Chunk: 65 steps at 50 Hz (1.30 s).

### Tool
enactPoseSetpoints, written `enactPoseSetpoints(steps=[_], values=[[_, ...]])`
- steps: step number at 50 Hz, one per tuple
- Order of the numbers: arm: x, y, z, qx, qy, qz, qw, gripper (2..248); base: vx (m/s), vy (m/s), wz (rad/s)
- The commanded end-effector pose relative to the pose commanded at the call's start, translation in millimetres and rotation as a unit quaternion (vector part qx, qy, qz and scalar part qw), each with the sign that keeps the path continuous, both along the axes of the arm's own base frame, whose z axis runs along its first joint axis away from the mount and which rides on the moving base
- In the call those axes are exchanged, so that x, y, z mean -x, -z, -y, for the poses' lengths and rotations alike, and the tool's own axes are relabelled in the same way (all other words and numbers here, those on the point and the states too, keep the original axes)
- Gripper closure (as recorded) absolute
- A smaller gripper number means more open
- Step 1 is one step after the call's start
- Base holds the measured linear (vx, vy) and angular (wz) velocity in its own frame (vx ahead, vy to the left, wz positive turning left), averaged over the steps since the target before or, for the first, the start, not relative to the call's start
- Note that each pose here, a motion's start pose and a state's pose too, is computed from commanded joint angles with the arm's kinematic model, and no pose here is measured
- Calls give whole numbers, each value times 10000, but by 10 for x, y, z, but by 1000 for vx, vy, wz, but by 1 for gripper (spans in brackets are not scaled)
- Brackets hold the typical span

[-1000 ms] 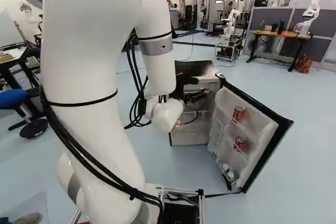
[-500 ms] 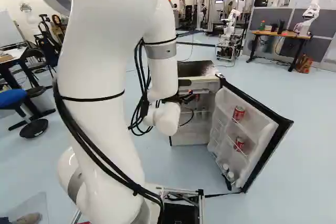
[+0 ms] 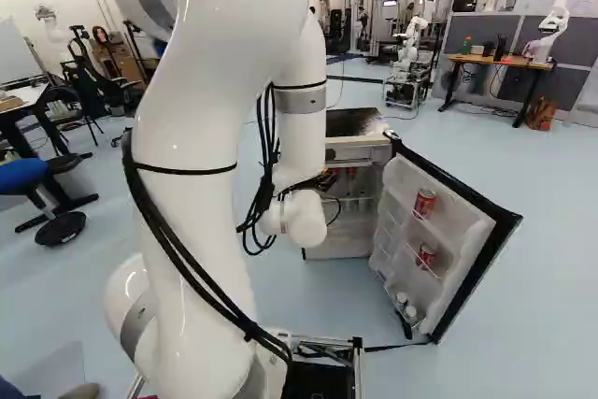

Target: Grab a drink from the fridge

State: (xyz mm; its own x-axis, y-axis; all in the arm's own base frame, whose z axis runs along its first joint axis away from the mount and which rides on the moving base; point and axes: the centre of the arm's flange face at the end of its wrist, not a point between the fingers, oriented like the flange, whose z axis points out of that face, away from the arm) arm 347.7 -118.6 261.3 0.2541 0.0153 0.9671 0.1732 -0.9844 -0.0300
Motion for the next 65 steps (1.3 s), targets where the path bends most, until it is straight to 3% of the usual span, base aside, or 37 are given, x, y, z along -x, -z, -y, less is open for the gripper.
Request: enactPoseSetpoints(steps=[34, 65], values=[[-129, 421, 430, -143, 404, -252, 9988, 3, 0, 0, 0], [-177, 792, 479, -298, 399, -515, 9974, 3, 0, 0, 0]])
